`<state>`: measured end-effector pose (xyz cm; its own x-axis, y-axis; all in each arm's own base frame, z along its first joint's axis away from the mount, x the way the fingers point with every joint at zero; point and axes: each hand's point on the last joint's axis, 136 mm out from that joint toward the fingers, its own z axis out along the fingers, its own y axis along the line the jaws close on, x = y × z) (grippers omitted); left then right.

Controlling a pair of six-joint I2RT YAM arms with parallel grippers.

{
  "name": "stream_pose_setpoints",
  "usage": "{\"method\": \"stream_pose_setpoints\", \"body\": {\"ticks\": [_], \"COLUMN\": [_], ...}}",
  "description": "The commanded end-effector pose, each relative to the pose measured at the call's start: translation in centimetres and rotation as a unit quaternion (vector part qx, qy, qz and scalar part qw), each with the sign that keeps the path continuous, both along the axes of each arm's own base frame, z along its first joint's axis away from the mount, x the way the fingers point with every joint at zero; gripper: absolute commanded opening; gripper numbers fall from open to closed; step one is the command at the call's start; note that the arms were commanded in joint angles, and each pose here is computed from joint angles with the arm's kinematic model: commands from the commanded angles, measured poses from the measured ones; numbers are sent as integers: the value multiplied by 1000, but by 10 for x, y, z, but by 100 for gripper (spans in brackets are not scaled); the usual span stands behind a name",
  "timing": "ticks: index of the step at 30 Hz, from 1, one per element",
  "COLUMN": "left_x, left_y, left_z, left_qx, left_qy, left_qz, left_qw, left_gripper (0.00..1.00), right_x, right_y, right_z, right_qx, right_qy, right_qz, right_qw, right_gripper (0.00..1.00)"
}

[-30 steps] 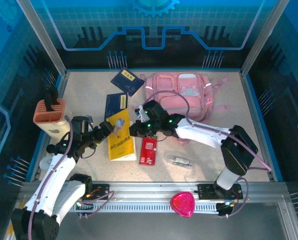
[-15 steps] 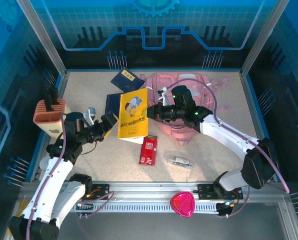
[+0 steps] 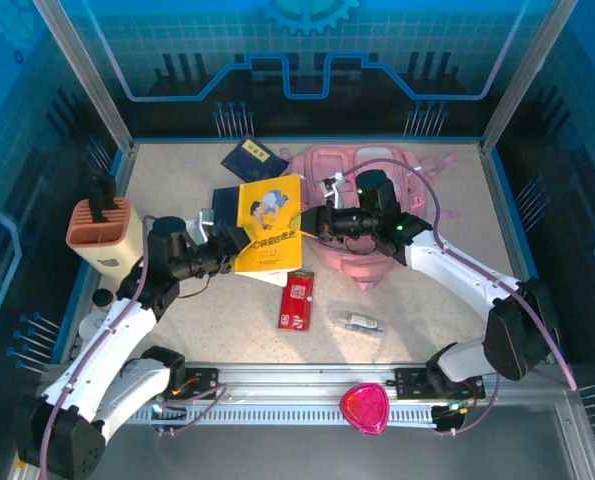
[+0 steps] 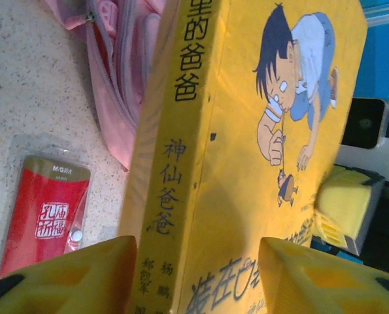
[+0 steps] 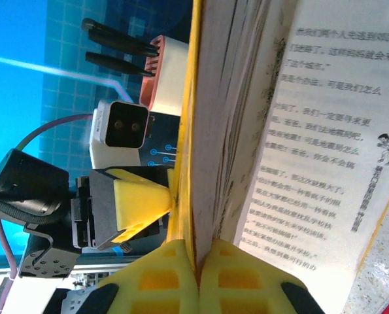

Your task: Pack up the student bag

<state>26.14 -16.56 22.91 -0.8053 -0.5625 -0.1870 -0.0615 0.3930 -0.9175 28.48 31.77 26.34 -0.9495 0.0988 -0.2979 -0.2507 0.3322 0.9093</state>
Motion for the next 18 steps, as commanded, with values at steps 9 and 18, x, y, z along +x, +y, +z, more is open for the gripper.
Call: {"method": "stream_pose_setpoints", "body": {"ticks": [9,18], "left_x": [8,14], "left_y": [-6,-11], "left_z": [25,58], "left_qx": [-22,-45], "left_qy": [-42,-83], "left_qz": [0,6], "left_qw": [999,996], "left_gripper": [20,3], "right_x": [7,5], "right_y": [-3,-20], "right_z": [3,-11], "right_qx": [30,21], "right_qy": [-22,-7], "right_qz": [13,-1], "right_qw": [999,1000], "right_gripper": [0,38]}}
